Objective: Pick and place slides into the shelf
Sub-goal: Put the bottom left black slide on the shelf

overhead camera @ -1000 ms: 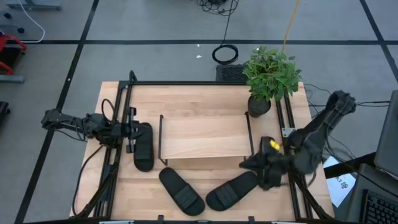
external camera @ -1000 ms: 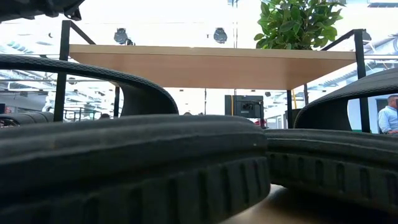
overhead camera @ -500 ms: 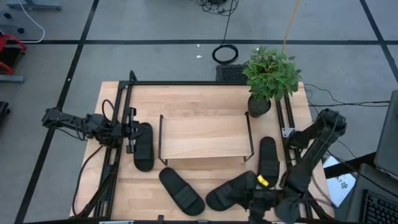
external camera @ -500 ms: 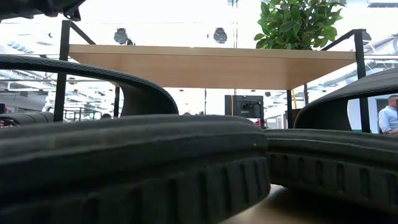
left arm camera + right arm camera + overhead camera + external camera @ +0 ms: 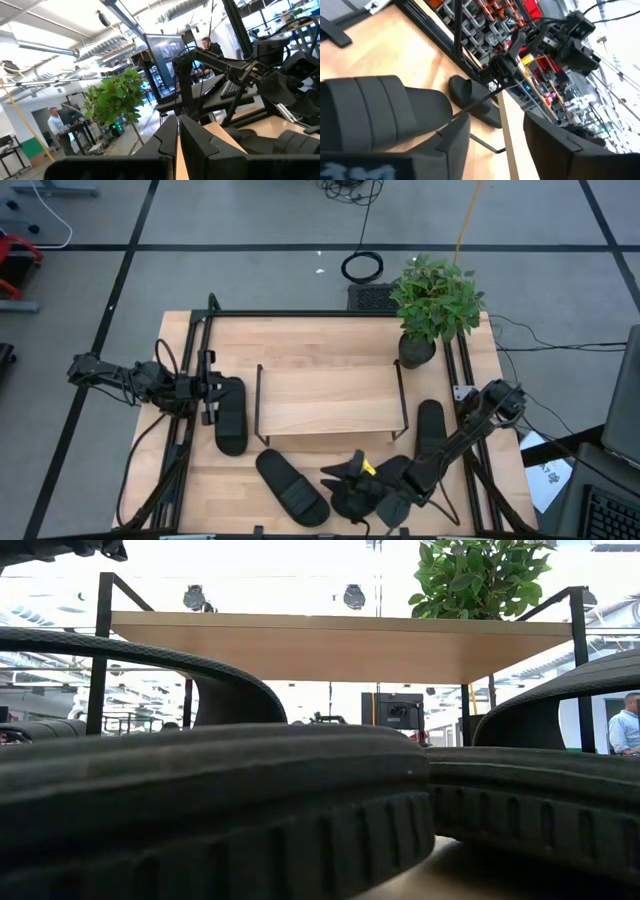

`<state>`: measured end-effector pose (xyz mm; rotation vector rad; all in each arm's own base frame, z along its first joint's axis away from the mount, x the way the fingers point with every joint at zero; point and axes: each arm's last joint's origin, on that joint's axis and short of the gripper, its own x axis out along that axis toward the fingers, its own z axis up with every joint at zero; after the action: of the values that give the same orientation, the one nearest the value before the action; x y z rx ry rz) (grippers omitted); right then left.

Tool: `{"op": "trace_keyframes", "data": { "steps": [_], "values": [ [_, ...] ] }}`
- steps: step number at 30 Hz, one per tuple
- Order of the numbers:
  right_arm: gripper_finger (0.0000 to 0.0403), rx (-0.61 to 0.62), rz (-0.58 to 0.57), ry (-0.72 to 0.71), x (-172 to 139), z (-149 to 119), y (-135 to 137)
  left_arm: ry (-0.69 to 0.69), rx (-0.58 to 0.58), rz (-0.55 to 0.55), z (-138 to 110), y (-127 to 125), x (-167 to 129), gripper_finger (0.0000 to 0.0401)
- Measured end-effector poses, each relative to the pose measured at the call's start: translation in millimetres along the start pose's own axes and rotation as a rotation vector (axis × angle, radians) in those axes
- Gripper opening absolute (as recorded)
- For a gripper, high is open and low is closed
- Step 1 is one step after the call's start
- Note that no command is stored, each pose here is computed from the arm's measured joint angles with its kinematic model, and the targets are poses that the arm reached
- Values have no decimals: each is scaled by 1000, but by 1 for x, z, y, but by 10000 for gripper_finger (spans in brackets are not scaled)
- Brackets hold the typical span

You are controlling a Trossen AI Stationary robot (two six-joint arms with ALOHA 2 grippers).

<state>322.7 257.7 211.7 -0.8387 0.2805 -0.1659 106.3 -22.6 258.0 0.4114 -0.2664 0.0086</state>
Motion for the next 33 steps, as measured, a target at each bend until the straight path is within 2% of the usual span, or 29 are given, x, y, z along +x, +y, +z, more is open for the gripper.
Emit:
{"op": "trace_keyframes", "data": {
  "steps": [5, 10, 15, 21, 24, 26, 29, 33],
  "values": [
    [237, 106, 18, -19, 1, 1, -1, 6, 1, -3, -1, 0, 0, 26],
    [262, 164, 34, -23, -5, 3, 3, 7, 1, -4, -1, 0, 0, 26],
    [265, 135, 29, -33, -18, 7, 10, 7, 1, -4, -1, 0, 0, 26],
    [262, 51, -125, -8, -44, 21, 7, 13, -11, -19, -2, -1, 0, 26],
    [239, 77, -125, -37, -63, 32, -7, -22, -10, -98, -1, -4, 0, 26],
    [207, 103, -106, -47, -75, 36, -18, -60, -30, -159, 0, -6, 1, 26],
    [141, 152, -44, -62, -85, 35, -34, -54, -70, -222, -2, -11, 6, 26],
    [32, 183, -6, -71, -90, 23, -51, 28, -13, -287, -6, -23, 22, 26]
  ]
}}
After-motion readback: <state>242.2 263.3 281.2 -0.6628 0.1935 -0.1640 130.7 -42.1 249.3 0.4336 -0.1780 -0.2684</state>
